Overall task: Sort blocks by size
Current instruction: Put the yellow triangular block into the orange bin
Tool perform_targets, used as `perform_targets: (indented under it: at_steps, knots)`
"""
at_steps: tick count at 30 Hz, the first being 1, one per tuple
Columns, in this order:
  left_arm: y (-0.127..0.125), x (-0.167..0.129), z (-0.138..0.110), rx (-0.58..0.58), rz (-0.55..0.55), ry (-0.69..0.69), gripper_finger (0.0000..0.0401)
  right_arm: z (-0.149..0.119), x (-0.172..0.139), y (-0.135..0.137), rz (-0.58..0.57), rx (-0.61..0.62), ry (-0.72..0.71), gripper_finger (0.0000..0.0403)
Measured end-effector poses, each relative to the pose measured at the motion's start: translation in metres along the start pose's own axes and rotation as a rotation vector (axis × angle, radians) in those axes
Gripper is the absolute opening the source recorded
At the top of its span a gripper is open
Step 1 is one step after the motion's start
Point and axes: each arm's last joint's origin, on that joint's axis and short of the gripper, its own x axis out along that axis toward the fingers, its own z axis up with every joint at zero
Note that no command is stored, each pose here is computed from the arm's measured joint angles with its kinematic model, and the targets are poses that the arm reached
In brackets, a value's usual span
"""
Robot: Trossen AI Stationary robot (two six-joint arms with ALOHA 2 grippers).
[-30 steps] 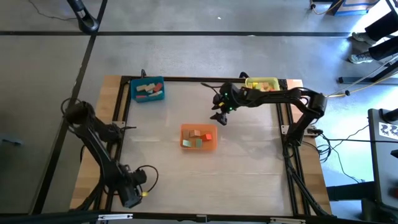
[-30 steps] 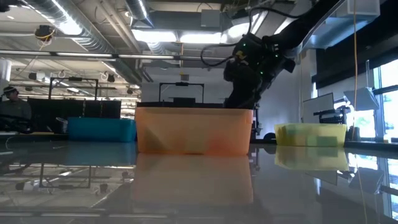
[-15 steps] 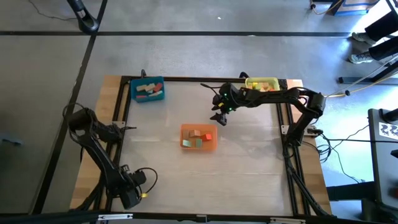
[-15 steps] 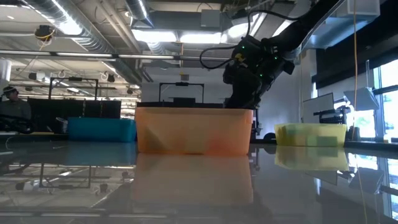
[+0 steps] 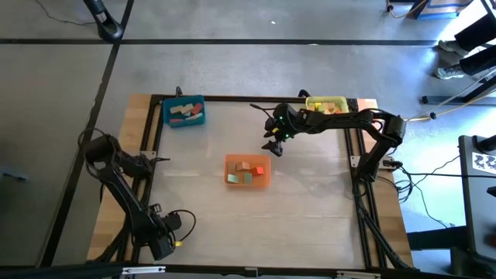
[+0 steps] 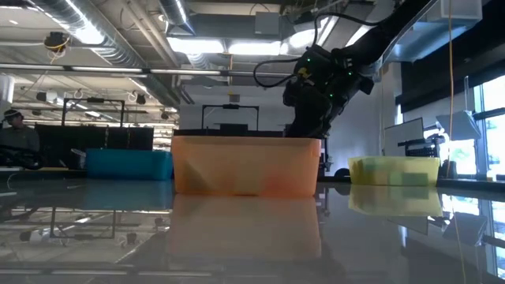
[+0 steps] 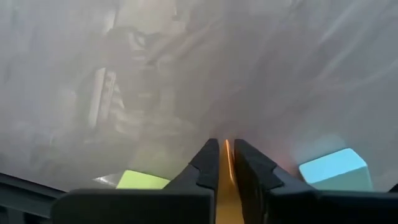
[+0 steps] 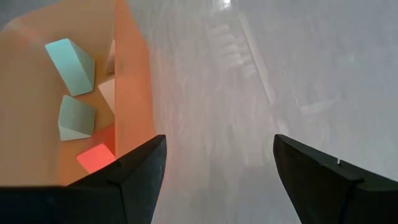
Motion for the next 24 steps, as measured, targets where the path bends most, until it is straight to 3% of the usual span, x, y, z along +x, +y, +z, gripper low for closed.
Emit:
perform_targets:
  at_steps: [13,24]
  knots:
    - [0.011,-0.034,0.022,-0.009,-0.129,-0.038,0.0012,0.0,0.0,0.0,0.0,0.001,0.0,0.0293]
    - [0.035,-0.075,0.055,-0.065,-0.238,-0.238,0.0017,0.0,0.0,0.0,0.001,0.002,0.003,0.0293]
